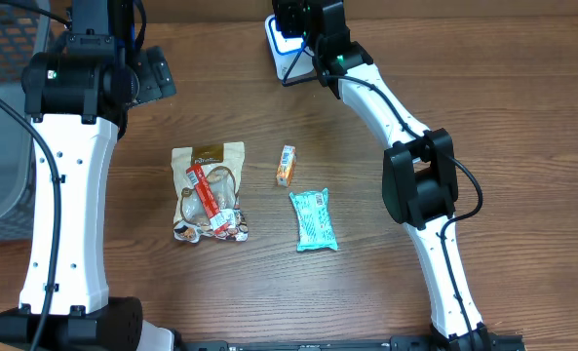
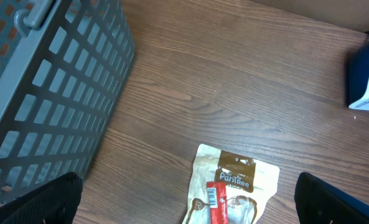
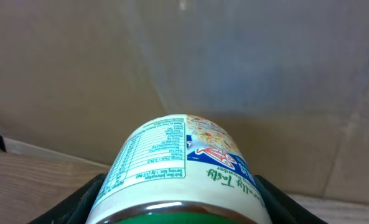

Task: Scan the item barcode
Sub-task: 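Carry the jar to the white scanner and hold its label there, then move the jar right and set it down on the table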

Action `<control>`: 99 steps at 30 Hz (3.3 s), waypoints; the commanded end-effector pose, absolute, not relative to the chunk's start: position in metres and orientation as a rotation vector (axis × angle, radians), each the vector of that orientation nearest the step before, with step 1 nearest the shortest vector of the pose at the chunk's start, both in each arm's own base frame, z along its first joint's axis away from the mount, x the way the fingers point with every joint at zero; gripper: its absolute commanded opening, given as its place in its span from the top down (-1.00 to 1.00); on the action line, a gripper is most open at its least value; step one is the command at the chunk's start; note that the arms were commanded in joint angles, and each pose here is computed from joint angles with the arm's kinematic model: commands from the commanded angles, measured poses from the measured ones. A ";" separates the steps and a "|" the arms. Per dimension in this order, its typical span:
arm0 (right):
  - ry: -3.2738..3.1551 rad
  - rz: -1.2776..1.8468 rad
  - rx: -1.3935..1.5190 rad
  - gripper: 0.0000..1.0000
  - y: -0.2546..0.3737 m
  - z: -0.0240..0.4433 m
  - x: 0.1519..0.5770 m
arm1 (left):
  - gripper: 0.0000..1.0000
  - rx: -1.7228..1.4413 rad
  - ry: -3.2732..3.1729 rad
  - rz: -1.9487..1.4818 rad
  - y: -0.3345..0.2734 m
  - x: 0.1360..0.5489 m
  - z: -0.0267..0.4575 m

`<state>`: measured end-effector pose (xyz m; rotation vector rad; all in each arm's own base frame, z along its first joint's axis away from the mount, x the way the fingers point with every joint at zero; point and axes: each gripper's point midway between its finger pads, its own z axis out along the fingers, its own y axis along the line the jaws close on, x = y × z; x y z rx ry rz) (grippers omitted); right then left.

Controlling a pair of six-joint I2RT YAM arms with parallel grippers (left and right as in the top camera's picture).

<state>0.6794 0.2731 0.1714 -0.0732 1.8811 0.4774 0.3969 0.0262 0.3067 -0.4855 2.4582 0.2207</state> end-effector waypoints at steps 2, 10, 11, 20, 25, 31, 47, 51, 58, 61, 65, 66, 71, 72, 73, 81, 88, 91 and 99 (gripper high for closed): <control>1.844 0.509 -0.087 0.92 0.280 0.185 0.679 | -0.99 -0.474 2.441 0.234 0.028 0.396 0.313; 1.872 0.503 -0.088 0.92 0.281 0.163 0.681 | -1.00 -0.474 2.441 0.234 0.028 0.396 0.313; 1.866 0.505 -0.087 0.92 0.281 0.164 0.682 | -1.00 -0.474 2.441 0.234 0.028 0.396 0.313; 1.843 0.510 -0.087 0.92 0.281 0.170 0.683 | -1.00 -0.474 2.442 0.235 0.028 0.396 0.313; 1.836 0.512 -0.087 0.93 0.281 0.172 0.683 | -1.00 -0.474 2.441 0.234 0.028 0.396 0.313; 1.741 0.526 -0.077 0.93 0.276 0.214 0.685 | -1.00 -0.474 2.441 0.234 0.028 0.396 0.313; 1.967 0.463 -0.065 0.93 0.220 0.357 0.574 | -1.00 -0.474 2.442 0.234 0.028 0.396 0.313; 2.202 0.424 0.055 0.93 0.180 0.337 0.528 | -0.99 -0.474 2.441 0.235 0.028 0.396 0.313; 2.653 0.240 0.464 0.93 0.077 0.260 0.457 | -1.00 -0.474 2.442 0.234 0.028 0.396 0.313; 2.786 0.160 0.593 0.93 0.042 0.231 0.434 | -0.99 -0.474 2.441 0.234 0.028 0.396 0.313; 2.892 0.096 0.733 0.93 0.008 0.193 0.415 | -1.00 -0.474 2.442 0.234 0.028 0.396 0.313; 2.917 0.081 0.768 0.93 0.001 0.181 0.410 | -0.99 -0.474 2.441 0.234 0.028 0.396 0.313; 2.993 0.039 0.902 0.93 -0.026 0.130 0.391 | -1.00 -0.474 2.441 0.234 0.028 0.396 0.313; 3.000 0.035 0.923 0.93 -0.031 0.122 0.388 | -1.00 -0.474 2.441 0.234 0.028 0.396 0.313; 3.004 0.032 0.942 0.93 -0.034 0.114 0.386 | -0.99 -0.474 2.441 0.234 0.028 0.396 0.313; 2.996 0.025 1.056 0.93 -0.059 0.065 0.373 | -0.99 -0.474 2.441 0.234 0.028 0.396 0.313; 2.988 -0.020 1.094 0.84 -0.071 0.049 0.365 | -1.00 -0.476 2.441 0.235 0.028 0.396 0.313; 2.977 -0.034 1.090 0.84 -0.073 0.046 0.366 | -1.00 -0.476 2.441 0.235 0.028 0.396 0.313; 2.983 -0.035 1.091 -0.14 -0.073 0.040 0.363 | -1.00 -0.476 2.441 0.235 0.028 0.396 0.313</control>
